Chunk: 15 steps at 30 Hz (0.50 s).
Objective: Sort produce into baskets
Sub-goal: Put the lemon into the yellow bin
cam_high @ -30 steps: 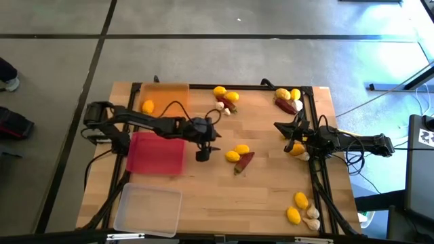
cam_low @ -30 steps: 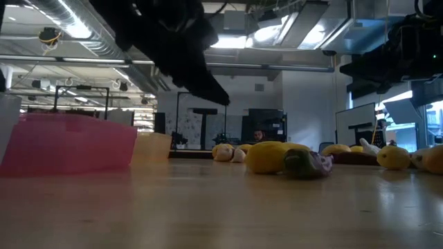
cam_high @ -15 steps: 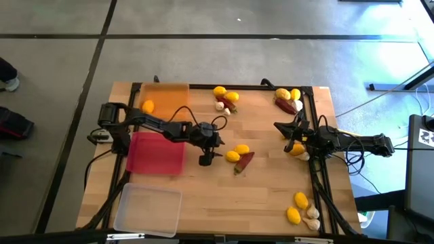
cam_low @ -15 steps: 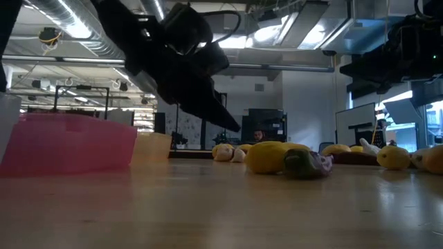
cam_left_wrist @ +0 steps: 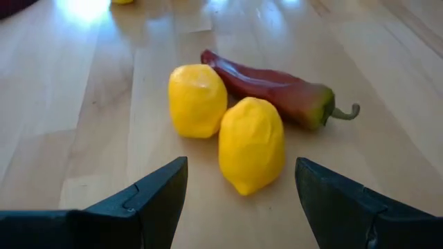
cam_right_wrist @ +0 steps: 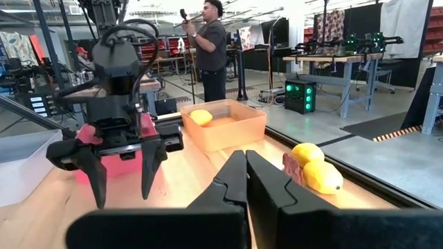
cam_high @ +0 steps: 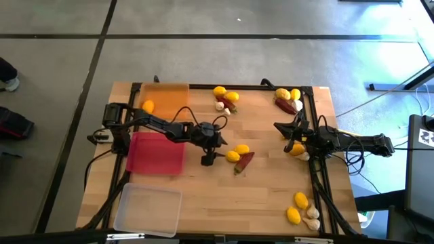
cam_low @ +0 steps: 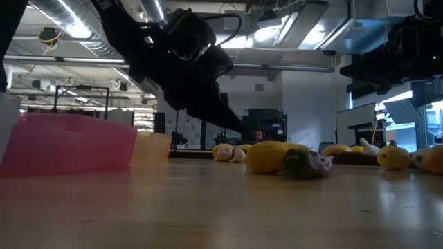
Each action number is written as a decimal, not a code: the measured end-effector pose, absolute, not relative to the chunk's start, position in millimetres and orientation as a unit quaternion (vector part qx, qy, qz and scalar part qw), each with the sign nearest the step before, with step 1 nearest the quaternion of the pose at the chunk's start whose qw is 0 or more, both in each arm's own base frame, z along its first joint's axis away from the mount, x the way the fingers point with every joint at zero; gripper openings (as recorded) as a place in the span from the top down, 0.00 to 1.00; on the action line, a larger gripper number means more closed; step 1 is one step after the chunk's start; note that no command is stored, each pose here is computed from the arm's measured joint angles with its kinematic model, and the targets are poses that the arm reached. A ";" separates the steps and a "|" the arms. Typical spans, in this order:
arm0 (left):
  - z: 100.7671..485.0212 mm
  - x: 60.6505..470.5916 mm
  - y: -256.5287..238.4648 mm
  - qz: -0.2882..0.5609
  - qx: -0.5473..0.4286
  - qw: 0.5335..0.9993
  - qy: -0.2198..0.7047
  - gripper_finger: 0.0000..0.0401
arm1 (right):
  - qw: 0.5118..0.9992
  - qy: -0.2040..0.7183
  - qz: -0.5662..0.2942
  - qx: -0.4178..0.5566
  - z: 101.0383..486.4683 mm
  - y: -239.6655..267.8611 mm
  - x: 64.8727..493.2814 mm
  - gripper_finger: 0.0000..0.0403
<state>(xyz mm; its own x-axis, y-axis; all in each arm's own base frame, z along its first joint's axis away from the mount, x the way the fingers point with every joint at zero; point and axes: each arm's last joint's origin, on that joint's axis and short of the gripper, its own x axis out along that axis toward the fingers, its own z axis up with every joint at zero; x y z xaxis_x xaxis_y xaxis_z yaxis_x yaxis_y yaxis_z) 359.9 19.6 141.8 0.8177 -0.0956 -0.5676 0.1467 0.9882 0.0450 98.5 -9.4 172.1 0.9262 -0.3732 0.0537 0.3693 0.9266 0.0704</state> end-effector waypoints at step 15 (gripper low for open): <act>120.9 389.6 18.1 -0.111 0.008 0.947 0.301 0.35 | 0.982 -0.036 -0.174 0.058 171.7 -8.7 98.8 0.99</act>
<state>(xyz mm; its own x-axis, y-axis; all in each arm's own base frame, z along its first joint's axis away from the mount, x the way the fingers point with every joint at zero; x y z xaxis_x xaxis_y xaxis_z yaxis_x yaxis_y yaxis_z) 389.6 18.1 120.9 0.7941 -0.2047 -0.5722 0.2149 0.9753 -0.0507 98.8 -8.7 171.7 0.9367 -0.3466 0.0504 0.3382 0.9325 0.1270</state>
